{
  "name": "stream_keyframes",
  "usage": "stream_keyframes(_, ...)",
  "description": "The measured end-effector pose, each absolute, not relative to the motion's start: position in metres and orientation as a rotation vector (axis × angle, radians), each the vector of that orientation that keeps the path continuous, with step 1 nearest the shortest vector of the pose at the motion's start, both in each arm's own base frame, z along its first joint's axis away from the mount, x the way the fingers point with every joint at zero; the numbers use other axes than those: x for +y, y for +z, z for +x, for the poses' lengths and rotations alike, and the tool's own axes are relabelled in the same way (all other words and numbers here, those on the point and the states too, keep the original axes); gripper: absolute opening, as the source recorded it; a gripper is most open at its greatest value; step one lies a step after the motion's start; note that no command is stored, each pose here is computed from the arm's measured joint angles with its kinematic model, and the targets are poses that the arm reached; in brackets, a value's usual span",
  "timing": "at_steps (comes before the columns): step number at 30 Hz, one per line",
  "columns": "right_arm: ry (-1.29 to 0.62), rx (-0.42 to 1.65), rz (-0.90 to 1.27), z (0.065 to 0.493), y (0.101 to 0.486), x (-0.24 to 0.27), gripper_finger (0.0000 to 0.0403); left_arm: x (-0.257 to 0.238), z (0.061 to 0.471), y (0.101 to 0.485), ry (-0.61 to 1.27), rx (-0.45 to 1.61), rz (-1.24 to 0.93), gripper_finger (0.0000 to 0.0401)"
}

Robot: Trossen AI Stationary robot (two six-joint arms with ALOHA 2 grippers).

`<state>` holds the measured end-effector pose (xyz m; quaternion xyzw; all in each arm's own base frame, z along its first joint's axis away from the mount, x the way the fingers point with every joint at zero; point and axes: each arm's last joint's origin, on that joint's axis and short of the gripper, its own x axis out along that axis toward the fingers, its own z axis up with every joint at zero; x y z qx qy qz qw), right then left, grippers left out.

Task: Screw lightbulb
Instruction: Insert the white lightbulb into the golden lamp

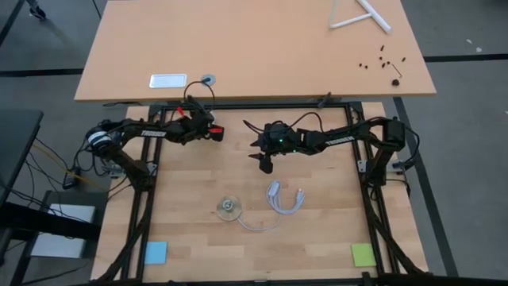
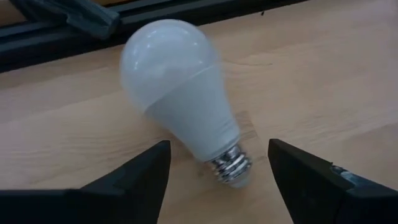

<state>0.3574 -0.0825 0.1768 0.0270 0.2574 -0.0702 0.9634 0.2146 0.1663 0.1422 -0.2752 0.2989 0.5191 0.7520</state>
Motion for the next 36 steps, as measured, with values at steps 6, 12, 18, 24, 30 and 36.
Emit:
stream_keyframes(6,-0.142,0.513,0.052,0.358,0.178,-0.082,0.0224,0.168,0.216,0.135,1.152,0.652,-0.631,0.0277)
stream_keyframes(12,-0.14,0.513,0.052,0.358,0.177,-0.082,0.0222,0.173,0.222,0.118,1.15,0.657,-0.644,0.0277)
stream_keyframes(18,-0.14,0.513,0.051,0.358,0.178,-0.082,0.0217,0.178,0.226,0.117,1.159,0.602,-0.618,0.0277)
stream_keyframes(24,-0.14,0.513,0.051,0.358,0.178,-0.082,0.0215,0.182,0.226,0.117,1.17,0.569,-0.621,0.0277)
stream_keyframes(30,-0.139,0.498,0.049,0.359,0.179,-0.082,0.0216,0.185,0.227,0.112,1.175,0.561,-0.617,0.0276)
stream_keyframes(36,-0.134,0.496,0.049,0.359,0.179,-0.079,0.021,0.187,0.227,0.11,1.187,0.56,-0.604,0.0257)
